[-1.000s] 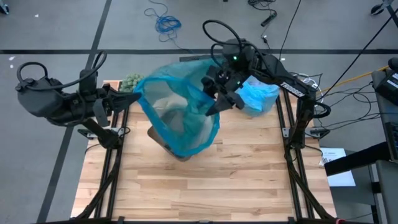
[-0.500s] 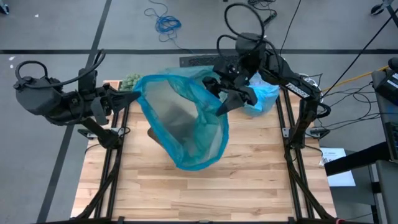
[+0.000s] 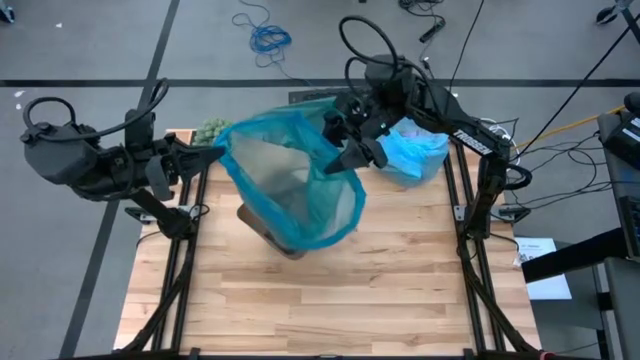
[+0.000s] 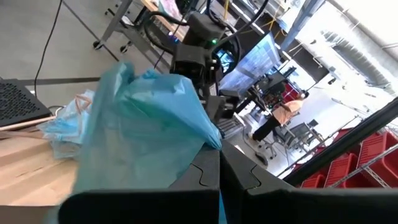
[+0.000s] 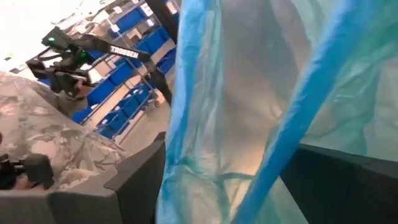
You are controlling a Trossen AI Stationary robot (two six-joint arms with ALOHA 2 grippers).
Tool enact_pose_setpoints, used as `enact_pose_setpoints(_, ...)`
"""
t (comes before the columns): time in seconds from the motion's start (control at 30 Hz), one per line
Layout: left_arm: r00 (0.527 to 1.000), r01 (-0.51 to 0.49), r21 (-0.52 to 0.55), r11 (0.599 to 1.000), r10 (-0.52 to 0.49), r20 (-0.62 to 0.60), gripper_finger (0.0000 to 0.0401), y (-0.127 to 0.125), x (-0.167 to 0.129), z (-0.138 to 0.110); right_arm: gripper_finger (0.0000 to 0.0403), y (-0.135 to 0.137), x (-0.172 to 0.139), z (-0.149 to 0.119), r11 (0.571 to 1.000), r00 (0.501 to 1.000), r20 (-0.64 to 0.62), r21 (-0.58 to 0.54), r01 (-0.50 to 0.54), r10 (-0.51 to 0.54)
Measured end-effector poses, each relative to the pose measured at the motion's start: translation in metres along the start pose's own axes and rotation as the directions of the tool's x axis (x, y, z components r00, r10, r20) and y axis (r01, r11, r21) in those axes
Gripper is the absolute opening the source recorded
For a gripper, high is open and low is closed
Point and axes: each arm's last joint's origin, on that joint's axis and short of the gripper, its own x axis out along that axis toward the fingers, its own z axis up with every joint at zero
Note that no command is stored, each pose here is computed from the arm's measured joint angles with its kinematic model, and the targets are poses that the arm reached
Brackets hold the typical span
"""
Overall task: Place trash/remove bag and relplace
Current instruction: Insert the bottom blue trash bag into the trash bin
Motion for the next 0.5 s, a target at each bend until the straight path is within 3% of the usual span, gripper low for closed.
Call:
enact_pose_setpoints(0.3, 1.0, -0.003, 0.002, 1.0, 0.003, -0.003, 0.0, 0.0, 0.0, 0.0, 0.029, -0.011, -0.002, -0.008, 0.965, 0.966, -0.011, -0.039, 0.258, -0.258)
enact_pose_setpoints(0.5, 1.0, -0.005, 0.005, 1.0, 0.005, -0.004, 0.0, 0.001, 0.0, -0.001, 0.029, -0.01, -0.004, -0.011, 0.96, 0.961, -0.029, -0.041, 0.275, -0.277)
